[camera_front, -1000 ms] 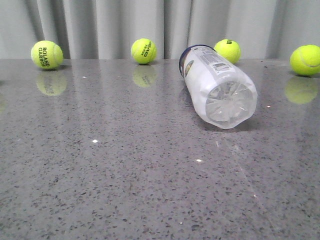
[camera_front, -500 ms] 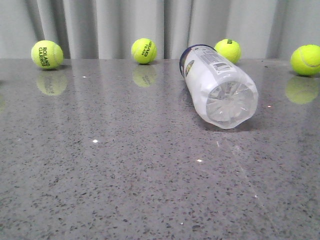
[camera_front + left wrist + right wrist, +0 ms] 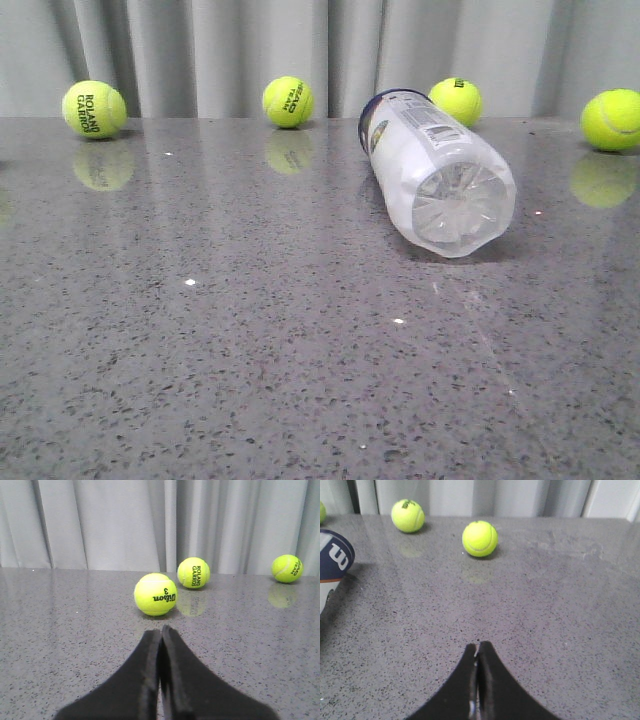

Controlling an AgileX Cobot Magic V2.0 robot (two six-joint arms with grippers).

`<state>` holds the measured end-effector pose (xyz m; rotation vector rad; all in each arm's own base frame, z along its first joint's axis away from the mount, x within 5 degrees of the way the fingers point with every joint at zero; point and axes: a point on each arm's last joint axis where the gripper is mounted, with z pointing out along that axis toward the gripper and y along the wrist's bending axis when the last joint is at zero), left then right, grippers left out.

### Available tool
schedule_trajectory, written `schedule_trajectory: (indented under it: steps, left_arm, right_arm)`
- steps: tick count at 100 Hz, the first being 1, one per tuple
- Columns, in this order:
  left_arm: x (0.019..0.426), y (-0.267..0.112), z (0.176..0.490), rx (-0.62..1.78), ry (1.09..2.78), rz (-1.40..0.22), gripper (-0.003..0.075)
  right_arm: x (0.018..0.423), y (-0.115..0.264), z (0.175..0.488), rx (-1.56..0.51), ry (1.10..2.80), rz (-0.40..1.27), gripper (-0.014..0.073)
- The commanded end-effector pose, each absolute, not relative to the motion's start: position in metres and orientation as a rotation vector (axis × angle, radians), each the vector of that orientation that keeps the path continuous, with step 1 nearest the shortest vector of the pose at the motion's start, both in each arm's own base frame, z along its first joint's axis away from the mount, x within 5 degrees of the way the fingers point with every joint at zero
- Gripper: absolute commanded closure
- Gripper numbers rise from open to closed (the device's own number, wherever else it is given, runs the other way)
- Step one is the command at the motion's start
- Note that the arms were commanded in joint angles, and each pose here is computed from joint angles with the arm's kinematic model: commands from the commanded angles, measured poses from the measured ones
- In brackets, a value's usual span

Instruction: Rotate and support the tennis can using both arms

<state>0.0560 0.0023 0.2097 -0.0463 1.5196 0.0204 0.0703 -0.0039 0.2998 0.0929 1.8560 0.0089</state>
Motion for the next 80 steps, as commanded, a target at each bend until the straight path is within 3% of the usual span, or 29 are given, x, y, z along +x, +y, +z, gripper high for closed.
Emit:
schedule_trajectory:
  steps: [1, 25, 32, 42, 54, 64, 71, 80]
  left_arm:
    - [0.055, 0.003, 0.203, -0.057, 1.456, 0.014, 0.0740]
    - [0.055, 0.003, 0.203, -0.057, 1.456, 0.014, 0.0740]
    - [0.055, 0.003, 0.203, -0.057, 1.456, 0.014, 0.0740]
    - [0.055, 0.003, 0.203, -0.057, 1.456, 0.014, 0.0740]
    - [0.055, 0.003, 0.203, -0.057, 1.456, 0.014, 0.0740]
    - [0.055, 0.003, 0.203, -0.057, 1.456, 0.014, 0.0740]
    - [0.055, 0.003, 0.203, -0.057, 1.456, 0.014, 0.0740]
    - [0.055, 0.003, 0.203, -0.057, 1.456, 0.014, 0.0740]
  right_arm:
    - [0.081, -0.004, 0.329, 0.090, 1.850, -0.004, 0.0664]
    - [0.115, -0.006, 0.350, 0.107, 2.045, -0.020, 0.0659]
    - [0.124, -0.006, 0.351, 0.111, 2.085, -0.022, 0.0622]
    - [0.133, -0.006, 0.352, 0.112, 2.114, -0.023, 0.0475]
    - [0.137, -0.006, 0.352, 0.110, 2.108, -0.022, 0.0184]
    - [0.137, -0.006, 0.353, 0.110, 2.100, -0.021, -0.0006]
    - [0.137, -0.005, 0.356, 0.107, 2.074, -0.018, -0.0054]
    - [0.138, -0.005, 0.357, 0.105, 2.056, -0.016, -0.0050]
